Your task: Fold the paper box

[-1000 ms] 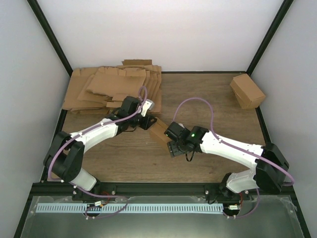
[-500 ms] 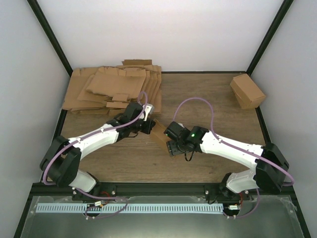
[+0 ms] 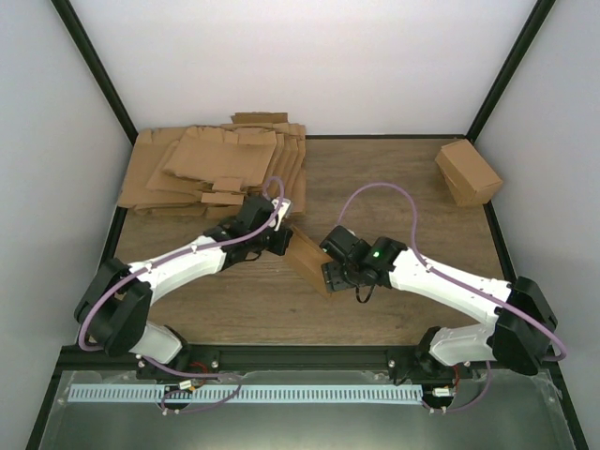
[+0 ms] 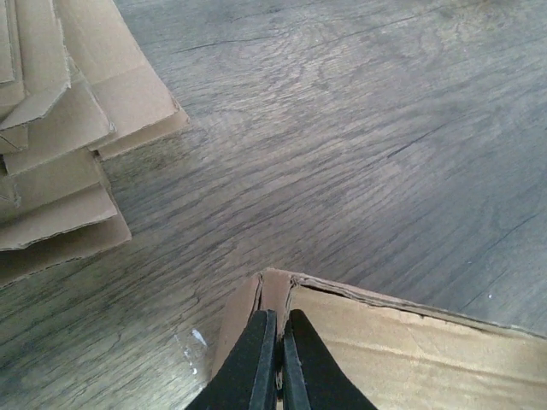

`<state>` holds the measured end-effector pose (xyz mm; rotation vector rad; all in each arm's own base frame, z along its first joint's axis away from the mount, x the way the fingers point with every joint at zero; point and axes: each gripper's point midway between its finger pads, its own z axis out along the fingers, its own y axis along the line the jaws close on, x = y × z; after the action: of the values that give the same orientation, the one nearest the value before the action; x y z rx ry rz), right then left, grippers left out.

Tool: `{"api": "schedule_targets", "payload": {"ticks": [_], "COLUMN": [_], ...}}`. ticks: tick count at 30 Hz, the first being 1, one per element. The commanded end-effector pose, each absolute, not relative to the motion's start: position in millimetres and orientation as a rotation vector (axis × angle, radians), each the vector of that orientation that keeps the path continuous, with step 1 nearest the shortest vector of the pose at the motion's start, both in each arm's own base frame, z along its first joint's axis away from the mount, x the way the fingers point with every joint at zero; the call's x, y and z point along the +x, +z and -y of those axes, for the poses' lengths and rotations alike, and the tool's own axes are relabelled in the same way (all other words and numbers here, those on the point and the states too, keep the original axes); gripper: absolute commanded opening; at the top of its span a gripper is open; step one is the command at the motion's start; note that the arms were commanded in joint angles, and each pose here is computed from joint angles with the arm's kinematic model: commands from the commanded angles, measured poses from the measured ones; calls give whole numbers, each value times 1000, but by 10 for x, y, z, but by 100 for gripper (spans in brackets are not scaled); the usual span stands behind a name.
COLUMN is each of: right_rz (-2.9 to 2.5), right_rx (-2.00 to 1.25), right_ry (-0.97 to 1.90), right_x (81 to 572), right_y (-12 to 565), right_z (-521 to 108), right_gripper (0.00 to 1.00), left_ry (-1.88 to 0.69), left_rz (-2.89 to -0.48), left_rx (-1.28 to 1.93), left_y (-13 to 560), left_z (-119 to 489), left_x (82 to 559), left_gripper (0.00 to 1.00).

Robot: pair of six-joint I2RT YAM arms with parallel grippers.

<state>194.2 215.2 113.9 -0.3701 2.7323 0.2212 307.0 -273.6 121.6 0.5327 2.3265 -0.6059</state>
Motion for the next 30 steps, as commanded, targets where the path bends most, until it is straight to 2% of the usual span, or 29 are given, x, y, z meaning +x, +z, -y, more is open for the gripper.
{"api": "schedule_targets", "payload": {"ticks": [1, 5, 10, 12, 17, 25, 30], "right_rz": [-2747, -2744, -2700, -2720, -2772, -2748, -2744], "right_rx": [-364, -392, -552, -580, -568, -429, -386], "right_ry": [184, 225, 442, 413, 302, 144, 91], "right_x": [1938, 1925, 1827, 1813, 1826, 1987, 2034], "right_y": [1110, 1137, 1220, 1136, 950, 984, 1009], "right_z": [-2050, -2105, -2375, -2354, -2258, -2055, -1950], "right_gripper": [76, 81, 98, 100, 98, 83, 80], "left_ry": [-530, -516, -523, -533, -511, -422, -399], "left_rz": [-2352, -2347, -2353, -2353, -2356, -2371, -2373], "left_rx": [587, 615, 651, 675, 722, 774, 793], "left_y": [1213, 1269, 1286, 1276, 1276, 1141, 1101], "left_z": [2665, 2658, 2705, 2734, 2739, 2664, 2679], "left_x": [3043, 3036, 3041, 3030, 3032, 3049, 3032], "left_gripper": [4, 5, 6, 7, 7, 7, 7]}}
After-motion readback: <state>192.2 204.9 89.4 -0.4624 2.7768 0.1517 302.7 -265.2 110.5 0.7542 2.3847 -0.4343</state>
